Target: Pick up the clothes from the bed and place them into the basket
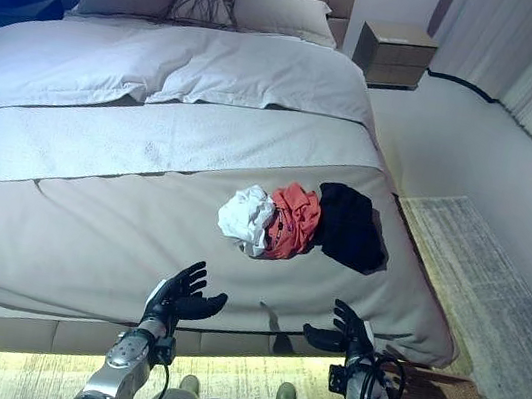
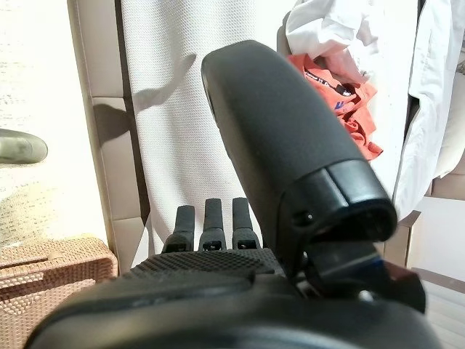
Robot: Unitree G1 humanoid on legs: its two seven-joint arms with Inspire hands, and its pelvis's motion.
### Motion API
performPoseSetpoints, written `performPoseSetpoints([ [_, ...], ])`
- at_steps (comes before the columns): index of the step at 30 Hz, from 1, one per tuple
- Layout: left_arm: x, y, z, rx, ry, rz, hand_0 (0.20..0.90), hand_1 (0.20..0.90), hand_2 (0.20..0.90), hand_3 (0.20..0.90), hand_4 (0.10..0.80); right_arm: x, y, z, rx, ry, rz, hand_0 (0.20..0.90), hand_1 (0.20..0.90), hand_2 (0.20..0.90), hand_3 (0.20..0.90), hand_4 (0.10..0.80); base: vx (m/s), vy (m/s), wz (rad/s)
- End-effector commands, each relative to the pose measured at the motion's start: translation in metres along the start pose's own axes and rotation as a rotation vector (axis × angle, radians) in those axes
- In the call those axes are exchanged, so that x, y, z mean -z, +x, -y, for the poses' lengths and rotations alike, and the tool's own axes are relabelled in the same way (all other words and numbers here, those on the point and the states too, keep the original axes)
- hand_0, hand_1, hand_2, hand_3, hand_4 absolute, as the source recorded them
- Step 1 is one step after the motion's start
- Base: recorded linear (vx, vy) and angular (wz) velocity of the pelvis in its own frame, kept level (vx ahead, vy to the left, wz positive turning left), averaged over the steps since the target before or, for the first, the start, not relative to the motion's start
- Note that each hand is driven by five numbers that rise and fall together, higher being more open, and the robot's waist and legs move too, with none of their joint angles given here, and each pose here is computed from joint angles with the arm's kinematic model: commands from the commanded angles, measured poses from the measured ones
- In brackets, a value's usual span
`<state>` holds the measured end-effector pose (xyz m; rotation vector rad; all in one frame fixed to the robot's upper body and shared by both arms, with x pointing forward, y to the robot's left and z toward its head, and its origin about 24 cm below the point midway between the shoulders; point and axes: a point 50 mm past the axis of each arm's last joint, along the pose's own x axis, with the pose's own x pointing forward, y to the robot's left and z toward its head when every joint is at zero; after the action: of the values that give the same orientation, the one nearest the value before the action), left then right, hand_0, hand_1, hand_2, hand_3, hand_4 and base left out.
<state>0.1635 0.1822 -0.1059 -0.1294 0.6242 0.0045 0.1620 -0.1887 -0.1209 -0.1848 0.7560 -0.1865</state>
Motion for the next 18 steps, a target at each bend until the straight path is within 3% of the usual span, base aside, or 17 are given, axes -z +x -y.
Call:
performPoseSetpoints([
  [1, -0.0528, 0.0212, 0.0164, 0.089, 0.039, 0.205, 0.9, 0.9, 0.9, 0.9, 0.8, -0.0618, 0.0108, -0.0119, -0.045, 0.012, 0.258, 0.9, 0.9, 0.9, 0.9, 0.8, 0.0, 0.0, 0.0],
  [18, -0.0527, 0.0203, 0.0113, 0.067, 0.032, 0.198, 0.9, 0.9, 0.9, 0.9, 0.8, -0.0593, 0.0109, -0.0114, -0.064, 0.026, 0.246, 0.9, 0.9, 0.9, 0.9, 0.8, 0.0, 0.0, 0.0],
])
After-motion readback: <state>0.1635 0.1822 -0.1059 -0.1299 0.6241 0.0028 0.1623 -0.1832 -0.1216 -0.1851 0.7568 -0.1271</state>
